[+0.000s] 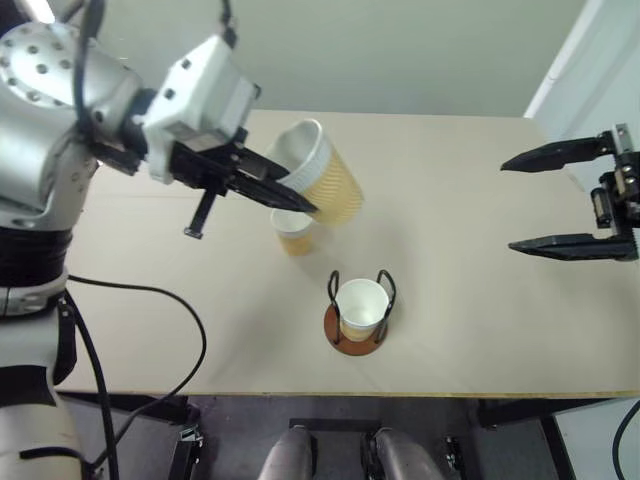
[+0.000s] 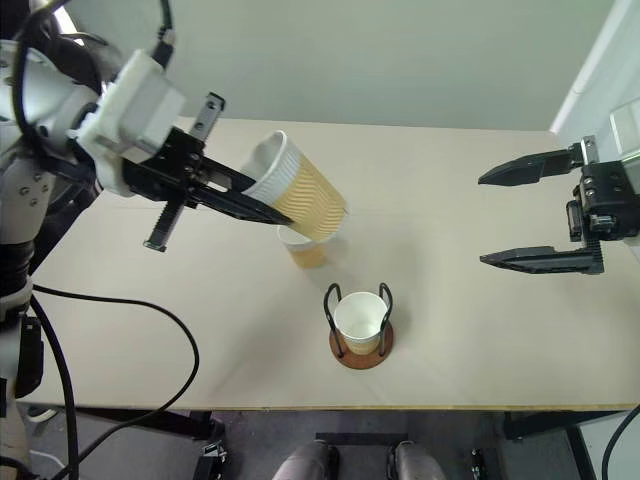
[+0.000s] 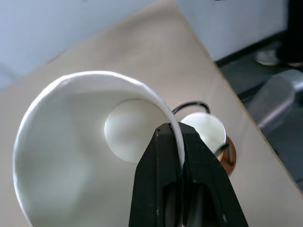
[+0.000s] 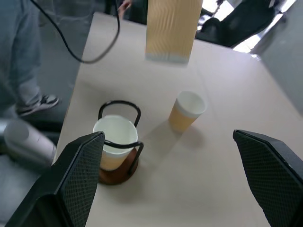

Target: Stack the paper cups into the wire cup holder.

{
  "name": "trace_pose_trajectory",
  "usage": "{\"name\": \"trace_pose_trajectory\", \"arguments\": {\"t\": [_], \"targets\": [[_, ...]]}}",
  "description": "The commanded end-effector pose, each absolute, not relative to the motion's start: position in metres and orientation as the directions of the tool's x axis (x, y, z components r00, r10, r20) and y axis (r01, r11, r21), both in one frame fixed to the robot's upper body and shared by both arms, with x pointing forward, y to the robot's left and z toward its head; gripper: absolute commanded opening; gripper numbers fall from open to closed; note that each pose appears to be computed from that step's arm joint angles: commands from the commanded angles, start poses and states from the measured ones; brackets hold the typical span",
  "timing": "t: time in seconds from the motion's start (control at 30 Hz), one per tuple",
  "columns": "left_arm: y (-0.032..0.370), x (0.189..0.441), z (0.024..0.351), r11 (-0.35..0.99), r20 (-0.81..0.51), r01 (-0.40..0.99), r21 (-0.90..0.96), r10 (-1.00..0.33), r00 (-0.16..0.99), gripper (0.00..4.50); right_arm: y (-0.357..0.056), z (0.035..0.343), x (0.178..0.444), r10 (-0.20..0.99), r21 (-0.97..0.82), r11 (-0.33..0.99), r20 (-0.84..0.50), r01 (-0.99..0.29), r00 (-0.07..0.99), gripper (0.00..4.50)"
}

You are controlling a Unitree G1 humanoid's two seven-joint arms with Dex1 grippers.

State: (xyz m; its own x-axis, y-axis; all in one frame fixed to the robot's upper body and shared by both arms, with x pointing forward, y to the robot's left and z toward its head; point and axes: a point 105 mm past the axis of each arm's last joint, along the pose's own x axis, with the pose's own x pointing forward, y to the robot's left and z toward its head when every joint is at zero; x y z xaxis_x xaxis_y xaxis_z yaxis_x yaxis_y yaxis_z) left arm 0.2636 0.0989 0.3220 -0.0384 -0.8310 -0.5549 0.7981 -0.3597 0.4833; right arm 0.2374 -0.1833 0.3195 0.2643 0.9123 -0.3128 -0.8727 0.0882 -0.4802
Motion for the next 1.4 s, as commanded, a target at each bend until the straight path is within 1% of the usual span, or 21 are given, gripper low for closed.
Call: {"name": "trace_pose_trajectory", "arguments": {"t": [0.03,0.2,0.3,0.57,0.87,1.2,1.3,1.4], "targets": [[0.084,0.258,0.307,-0.519,-0.624,0.739,0.43,-0.762,-0.172,0.03,-0.181,0.326,0.226,0.905,-0.524,0.114,-0.296,-0.844,0.307,4.5],[0.071,0.262,0.299,-0.602,-0.661,0.683,0.414,-0.714,-0.229,0.03,-0.18,0.323,0.223,0.884,-0.537,0.152,-0.301,-0.829,0.357,4.5],[0.065,0.267,0.291,-0.642,-0.694,0.653,0.402,-0.679,-0.239,0.03,-0.179,0.323,0.219,0.878,-0.543,0.171,-0.295,-0.822,0.378,4.5],[0.062,0.268,0.273,-0.725,-0.761,0.594,0.35,-0.59,-0.271,0.03,-0.179,0.321,0.214,0.856,-0.551,0.197,-0.306,-0.811,0.416,4.5],[0.053,0.272,0.27,-0.761,-0.779,0.549,0.345,-0.558,-0.285,0.03,-0.179,0.317,0.213,0.842,-0.558,0.216,-0.309,-0.801,0.443,4.5],[0.043,0.273,0.272,-0.756,-0.758,0.551,0.353,-0.576,-0.305,0.03,-0.179,0.313,0.212,0.827,-0.56,0.232,-0.317,-0.795,0.465,4.5],[0.042,0.271,0.27,-0.758,-0.752,0.55,0.349,-0.577,-0.318,0.68,-0.178,0.312,0.212,0.824,-0.562,0.232,-0.32,-0.794,0.467,4.5],[0.042,0.272,0.27,-0.758,-0.752,0.548,0.354,-0.579,-0.314,1.75,-0.178,0.311,0.212,0.82,-0.563,0.232,-0.325,-0.793,0.471,4.5]]}}
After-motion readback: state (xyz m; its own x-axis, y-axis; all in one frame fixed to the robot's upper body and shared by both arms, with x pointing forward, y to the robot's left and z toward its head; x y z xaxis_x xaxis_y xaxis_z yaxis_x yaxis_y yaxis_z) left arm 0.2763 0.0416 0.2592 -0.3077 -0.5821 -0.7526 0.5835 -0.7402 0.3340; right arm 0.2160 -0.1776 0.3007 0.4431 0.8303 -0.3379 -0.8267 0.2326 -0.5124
